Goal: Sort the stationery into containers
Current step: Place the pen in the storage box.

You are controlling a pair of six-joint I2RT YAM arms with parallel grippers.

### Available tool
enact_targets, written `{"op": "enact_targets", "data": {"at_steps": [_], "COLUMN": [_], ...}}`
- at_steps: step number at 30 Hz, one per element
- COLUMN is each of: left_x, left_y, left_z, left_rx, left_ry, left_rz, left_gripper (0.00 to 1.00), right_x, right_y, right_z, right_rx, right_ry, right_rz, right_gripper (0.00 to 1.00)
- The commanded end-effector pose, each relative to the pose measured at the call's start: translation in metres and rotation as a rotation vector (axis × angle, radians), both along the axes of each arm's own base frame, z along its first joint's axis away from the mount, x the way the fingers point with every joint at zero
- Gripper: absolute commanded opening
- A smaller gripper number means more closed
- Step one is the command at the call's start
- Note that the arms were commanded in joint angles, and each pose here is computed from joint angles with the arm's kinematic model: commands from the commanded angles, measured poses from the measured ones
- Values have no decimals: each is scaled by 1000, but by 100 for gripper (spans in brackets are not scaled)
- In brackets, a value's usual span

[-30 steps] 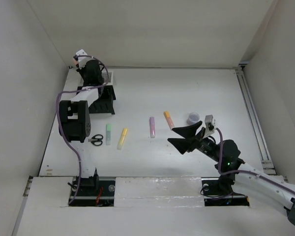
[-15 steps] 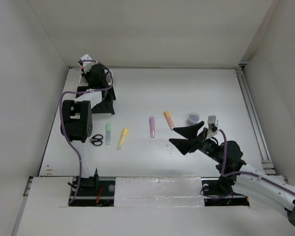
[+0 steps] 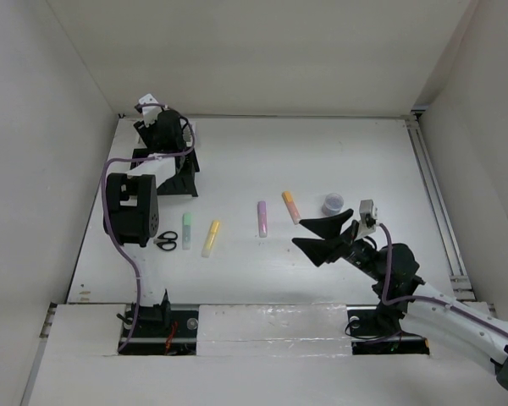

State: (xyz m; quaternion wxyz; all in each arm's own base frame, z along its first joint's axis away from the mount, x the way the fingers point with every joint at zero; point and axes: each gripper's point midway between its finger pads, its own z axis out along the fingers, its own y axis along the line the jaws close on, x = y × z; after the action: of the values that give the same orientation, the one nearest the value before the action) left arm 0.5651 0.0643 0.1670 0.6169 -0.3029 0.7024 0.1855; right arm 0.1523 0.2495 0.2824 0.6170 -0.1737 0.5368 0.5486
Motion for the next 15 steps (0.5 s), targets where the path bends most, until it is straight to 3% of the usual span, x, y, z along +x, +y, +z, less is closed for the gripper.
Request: {"op": "enact_targets", "data": {"at_steps": [1,9,15], "left_x": [-9,-43,-75], "left_y": [-21,-43,-32], "left_z": [78,200,249], "left_rx": [-26,-68,-86], "left_ry": [-158,-356,-423], "left_rz": [-39,-48,-13], "left_gripper": [49,59,65], "right_x": [-2,4,8], "right_y": [-2,1,0], "right_z": [15,20,24], "right_rx": [36,9,-6], "right_ry": [-37,-55,-67], "right_rz": [-4,-27,-54], "right_gripper": [71,71,71]}}
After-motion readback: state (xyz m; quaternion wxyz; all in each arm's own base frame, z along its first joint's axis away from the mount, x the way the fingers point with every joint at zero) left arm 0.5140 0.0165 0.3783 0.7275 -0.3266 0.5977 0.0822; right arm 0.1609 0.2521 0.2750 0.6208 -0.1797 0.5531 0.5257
